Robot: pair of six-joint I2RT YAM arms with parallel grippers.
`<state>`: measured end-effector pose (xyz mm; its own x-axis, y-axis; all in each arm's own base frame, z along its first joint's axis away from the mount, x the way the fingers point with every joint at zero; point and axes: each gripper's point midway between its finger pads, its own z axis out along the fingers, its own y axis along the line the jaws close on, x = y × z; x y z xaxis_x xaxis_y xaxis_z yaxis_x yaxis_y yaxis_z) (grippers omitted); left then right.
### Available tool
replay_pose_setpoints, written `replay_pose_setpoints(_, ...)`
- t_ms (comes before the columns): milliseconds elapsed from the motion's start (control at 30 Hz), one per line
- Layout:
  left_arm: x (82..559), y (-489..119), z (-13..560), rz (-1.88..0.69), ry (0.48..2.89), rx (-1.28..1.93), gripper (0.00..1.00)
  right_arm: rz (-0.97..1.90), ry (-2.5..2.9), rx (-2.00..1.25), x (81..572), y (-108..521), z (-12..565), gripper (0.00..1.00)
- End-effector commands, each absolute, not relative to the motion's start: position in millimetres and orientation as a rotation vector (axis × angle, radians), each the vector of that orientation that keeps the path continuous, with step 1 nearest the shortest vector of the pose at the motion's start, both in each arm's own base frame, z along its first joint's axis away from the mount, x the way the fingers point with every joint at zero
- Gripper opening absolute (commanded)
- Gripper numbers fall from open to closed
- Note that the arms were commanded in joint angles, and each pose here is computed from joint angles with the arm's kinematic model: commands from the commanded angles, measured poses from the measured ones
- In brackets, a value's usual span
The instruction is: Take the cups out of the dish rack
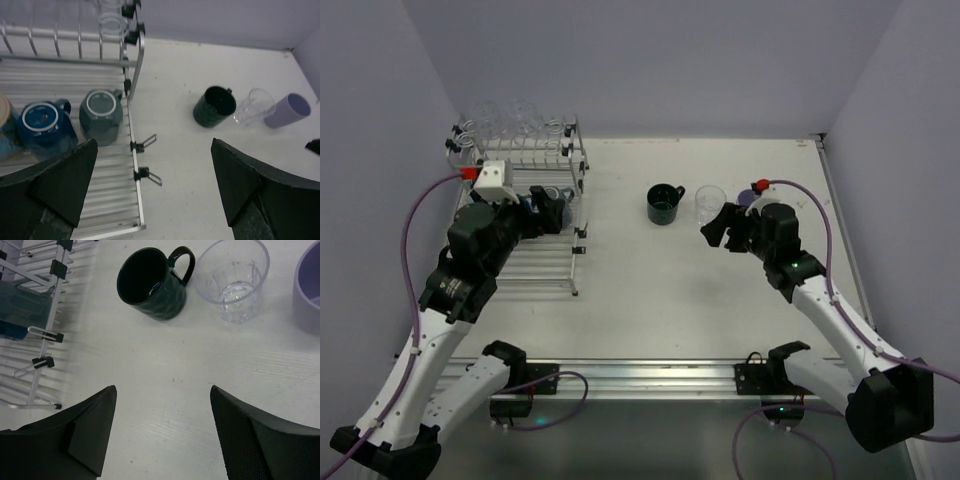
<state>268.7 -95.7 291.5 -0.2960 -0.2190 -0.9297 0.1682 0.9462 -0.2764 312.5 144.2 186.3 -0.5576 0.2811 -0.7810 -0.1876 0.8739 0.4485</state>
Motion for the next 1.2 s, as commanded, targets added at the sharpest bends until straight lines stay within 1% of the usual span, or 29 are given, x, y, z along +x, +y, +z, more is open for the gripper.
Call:
replay_pose_setpoints(0,288,-77,381,-0.316,1.614,-0.137,1.0,0.746,1.904,0.078,312,155,217,0.78)
replay_pose_setpoints(33,289,-74,404,-0.308,1.571,-0.152,1.0,0.76,1.865,0.065,305,154,227,0.77)
replay_pose_setpoints(100,306,-69,408,-0.244,1.59,-0.182,1.0,0.779,1.846,0.054,298,154,229,0.77)
replay_pose_setpoints(133,308,-68,425,-0.24,1.569,-0.186,1.0,0.811,1.824,0.025,290,157,236,0.77)
replay_pose_setpoints(167,314,-68,427,-0.226,1.58,-0.191,1.0,0.826,1.825,0.016,287,159,234,0.77)
replay_pose_setpoints(200,330,-73,418,-0.2,1.626,-0.192,1.0,0.849,1.814,0.006,284,162,237,0.77)
replay_pose_setpoints(233,332,-73,433,-0.203,1.618,-0.191,1.0,0.869,1.807,-0.007,281,164,238,0.77)
replay_pose_setpoints(267,339,-75,434,-0.194,1.627,-0.188,1.0,0.897,1.814,-0.029,276,168,236,0.77)
replay_pose_setpoints(300,354,-77,426,-0.157,1.658,-0.191,1.0,0.916,1.811,-0.033,274,170,236,0.77)
replay_pose_setpoints(333,359,-74,440,-0.142,1.637,-0.203,1.0,0.928,1.803,-0.042,272,171,237,0.77)
replay_pose_setpoints(433,385,-60,444,-0.041,1.651,-0.261,1.0,0.949,1.796,-0.056,268,173,235,0.77)
replay_pose_setpoints(533,408,-50,443,-0.021,1.658,-0.298,1.0,0.966,1.804,-0.074,267,176,235,0.77)
replay_pose_setpoints(667,441,-41,428,0.019,1.694,-0.318,1.0,1.001,1.802,-0.087,265,181,234,0.77)
replay_pose_setpoints(733,449,-36,431,0.032,1.688,-0.317,1.0,1.014,1.808,-0.091,266,183,232,0.77)
replay_pose_setpoints(900,473,-31,413,0.073,1.736,-0.289,0.98,1.048,1.824,-0.122,263,189,231,0.76)
replay_pose_setpoints(1167,496,-23,390,0.144,1.782,-0.264,0.96,1.047,1.817,-0.134,261,189,234,0.75)
